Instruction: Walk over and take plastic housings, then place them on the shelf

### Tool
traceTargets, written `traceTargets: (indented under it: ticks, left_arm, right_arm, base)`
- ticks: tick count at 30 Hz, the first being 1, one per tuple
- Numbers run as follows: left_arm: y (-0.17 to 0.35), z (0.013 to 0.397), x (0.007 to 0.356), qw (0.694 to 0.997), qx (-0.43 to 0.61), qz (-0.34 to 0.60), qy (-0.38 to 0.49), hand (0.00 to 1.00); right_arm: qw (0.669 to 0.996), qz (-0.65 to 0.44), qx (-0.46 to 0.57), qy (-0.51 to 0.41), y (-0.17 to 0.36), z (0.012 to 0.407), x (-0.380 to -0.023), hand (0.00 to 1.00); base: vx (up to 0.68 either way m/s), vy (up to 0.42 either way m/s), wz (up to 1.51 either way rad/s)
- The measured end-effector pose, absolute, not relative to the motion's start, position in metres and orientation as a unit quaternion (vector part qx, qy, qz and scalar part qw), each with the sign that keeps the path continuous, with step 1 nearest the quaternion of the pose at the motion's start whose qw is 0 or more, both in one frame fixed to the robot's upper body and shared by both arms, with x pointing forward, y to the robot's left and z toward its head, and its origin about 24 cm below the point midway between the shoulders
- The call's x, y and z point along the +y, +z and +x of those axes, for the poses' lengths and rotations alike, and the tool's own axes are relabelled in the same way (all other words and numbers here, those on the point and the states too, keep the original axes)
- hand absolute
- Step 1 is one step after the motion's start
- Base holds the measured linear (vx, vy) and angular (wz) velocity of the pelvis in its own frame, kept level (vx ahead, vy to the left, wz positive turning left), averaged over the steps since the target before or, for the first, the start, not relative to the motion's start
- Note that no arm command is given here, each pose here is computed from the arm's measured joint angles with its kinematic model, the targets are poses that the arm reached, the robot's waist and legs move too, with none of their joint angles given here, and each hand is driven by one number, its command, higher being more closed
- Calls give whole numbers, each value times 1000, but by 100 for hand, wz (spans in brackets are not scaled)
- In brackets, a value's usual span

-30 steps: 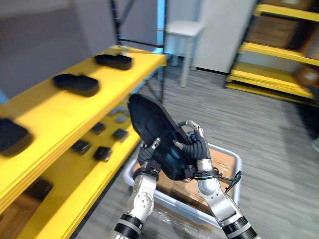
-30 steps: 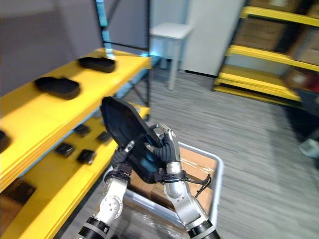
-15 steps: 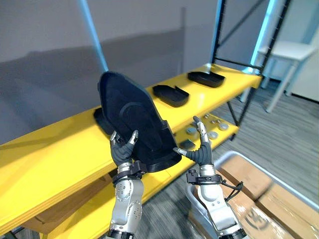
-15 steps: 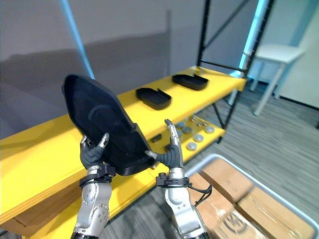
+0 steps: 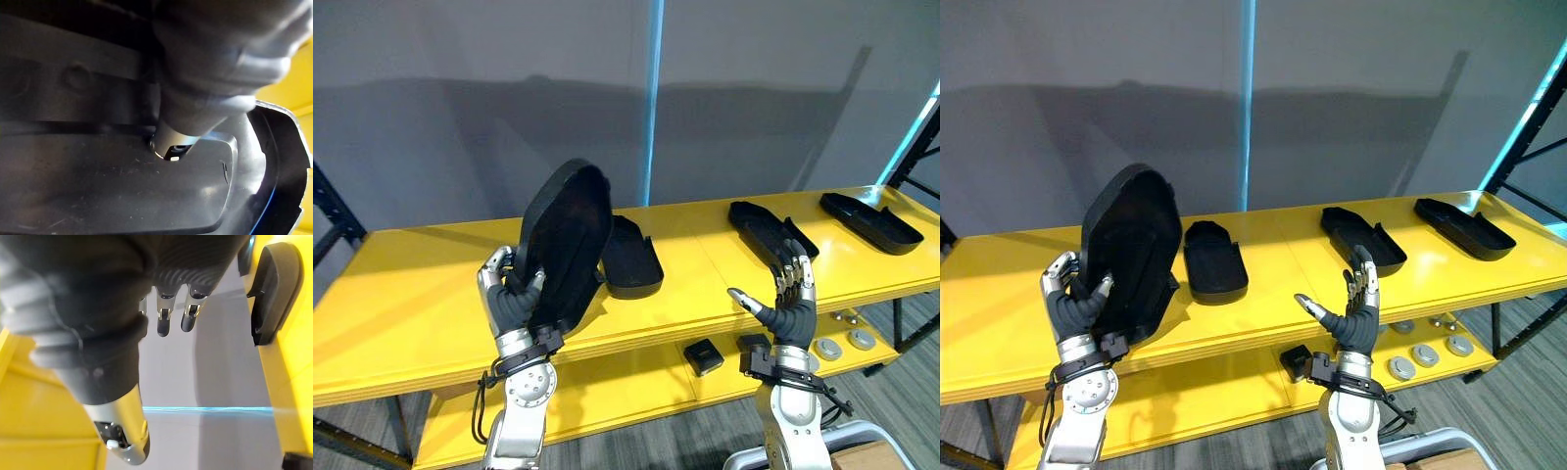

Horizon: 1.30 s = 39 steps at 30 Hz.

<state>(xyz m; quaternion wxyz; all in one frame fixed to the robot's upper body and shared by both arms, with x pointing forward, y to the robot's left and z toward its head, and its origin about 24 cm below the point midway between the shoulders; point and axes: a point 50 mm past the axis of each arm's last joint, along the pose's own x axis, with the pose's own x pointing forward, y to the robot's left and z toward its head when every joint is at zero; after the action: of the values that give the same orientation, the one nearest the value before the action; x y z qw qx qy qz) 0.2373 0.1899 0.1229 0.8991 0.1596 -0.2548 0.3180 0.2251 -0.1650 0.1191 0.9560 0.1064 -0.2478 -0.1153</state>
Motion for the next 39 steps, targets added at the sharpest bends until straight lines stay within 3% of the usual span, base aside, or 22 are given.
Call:
traceTargets:
  ticks: [8,13,20,24,33,39]
  left_arm:
    - [115,220,211,903,-242,-37,354,100]
    - [118,220,229,903,-251,-129,323,100]
    - [148,239,236,916,-305,-145,214,100]
    - [149,262,223,924,-293,-186,161,100]
    - [154,271,227,918,-289,-235,134,100]
    - [134,298,245,972,-172,-129,95,100]
  right_arm:
    - [952,117,-225,-169,105,214,-196,0]
    - [955,123,-202,-176,95,218,-202,0]
    - [973,149,-145,-101,81,226,-160,0]
    - [979,110,-132,-106,74,218,-169,0]
    - [987,65,-123,-78,73,205,-174,0]
    - [986,2,-153,-63,90,197,-177,0]
  base:
    - [47,113,54]
    - [56,485,28]
    - [75,451,-31]
    - [12,161,-8]
    - [11,-3,-10]
    - [25,-2,1]
